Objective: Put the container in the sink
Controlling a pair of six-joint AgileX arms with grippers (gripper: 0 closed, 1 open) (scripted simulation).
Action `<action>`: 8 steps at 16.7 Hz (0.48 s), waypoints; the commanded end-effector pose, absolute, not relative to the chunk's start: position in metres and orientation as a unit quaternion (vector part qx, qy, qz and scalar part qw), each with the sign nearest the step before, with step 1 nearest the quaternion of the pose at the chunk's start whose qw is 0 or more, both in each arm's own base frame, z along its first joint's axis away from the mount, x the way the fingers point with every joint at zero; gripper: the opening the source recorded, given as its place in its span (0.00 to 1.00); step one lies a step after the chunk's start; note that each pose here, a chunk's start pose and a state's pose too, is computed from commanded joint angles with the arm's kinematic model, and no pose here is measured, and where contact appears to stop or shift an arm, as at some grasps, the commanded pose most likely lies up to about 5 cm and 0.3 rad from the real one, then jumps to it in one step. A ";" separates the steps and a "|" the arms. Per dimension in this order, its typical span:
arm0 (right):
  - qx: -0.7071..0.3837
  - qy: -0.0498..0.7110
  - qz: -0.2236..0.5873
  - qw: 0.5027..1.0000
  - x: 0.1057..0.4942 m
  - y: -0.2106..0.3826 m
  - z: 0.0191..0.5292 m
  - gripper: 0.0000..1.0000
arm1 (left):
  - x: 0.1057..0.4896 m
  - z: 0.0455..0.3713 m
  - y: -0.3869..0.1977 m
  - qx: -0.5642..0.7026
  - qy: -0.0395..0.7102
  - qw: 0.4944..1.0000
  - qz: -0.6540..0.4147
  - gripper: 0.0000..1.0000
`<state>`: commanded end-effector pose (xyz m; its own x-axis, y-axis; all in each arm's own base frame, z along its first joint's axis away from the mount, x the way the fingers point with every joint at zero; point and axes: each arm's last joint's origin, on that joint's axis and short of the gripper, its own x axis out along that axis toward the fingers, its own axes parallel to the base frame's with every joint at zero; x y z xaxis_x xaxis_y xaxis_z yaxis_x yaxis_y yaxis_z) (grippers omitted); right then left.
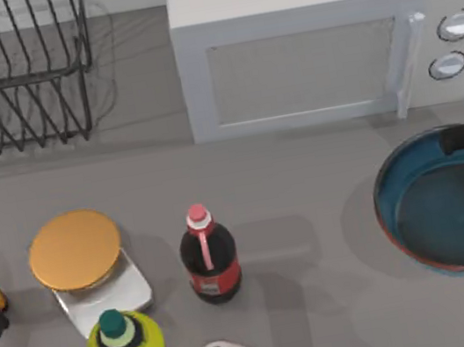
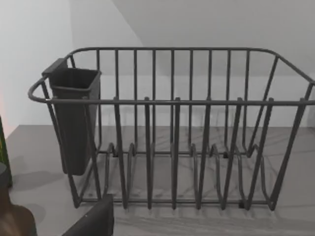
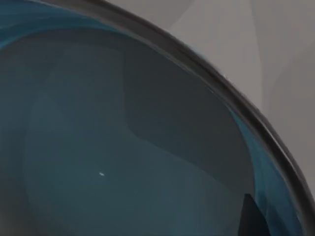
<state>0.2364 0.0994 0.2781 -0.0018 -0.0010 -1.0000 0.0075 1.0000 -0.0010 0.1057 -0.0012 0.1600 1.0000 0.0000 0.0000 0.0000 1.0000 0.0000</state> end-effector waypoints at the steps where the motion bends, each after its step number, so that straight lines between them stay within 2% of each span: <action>1: 0.002 0.708 -0.003 0.706 0.236 0.099 0.278 0.00 | 0.106 0.160 -0.001 0.000 0.000 1.000 0.000 1.00; 5: 0.033 0.668 0.034 0.742 0.244 0.094 0.286 0.00 | 0.106 0.160 -0.001 0.000 0.000 1.000 0.000 1.00; 8: 0.074 0.597 0.080 0.795 0.261 0.082 0.294 0.00 | 0.106 0.160 -0.001 0.000 0.000 1.000 0.000 1.00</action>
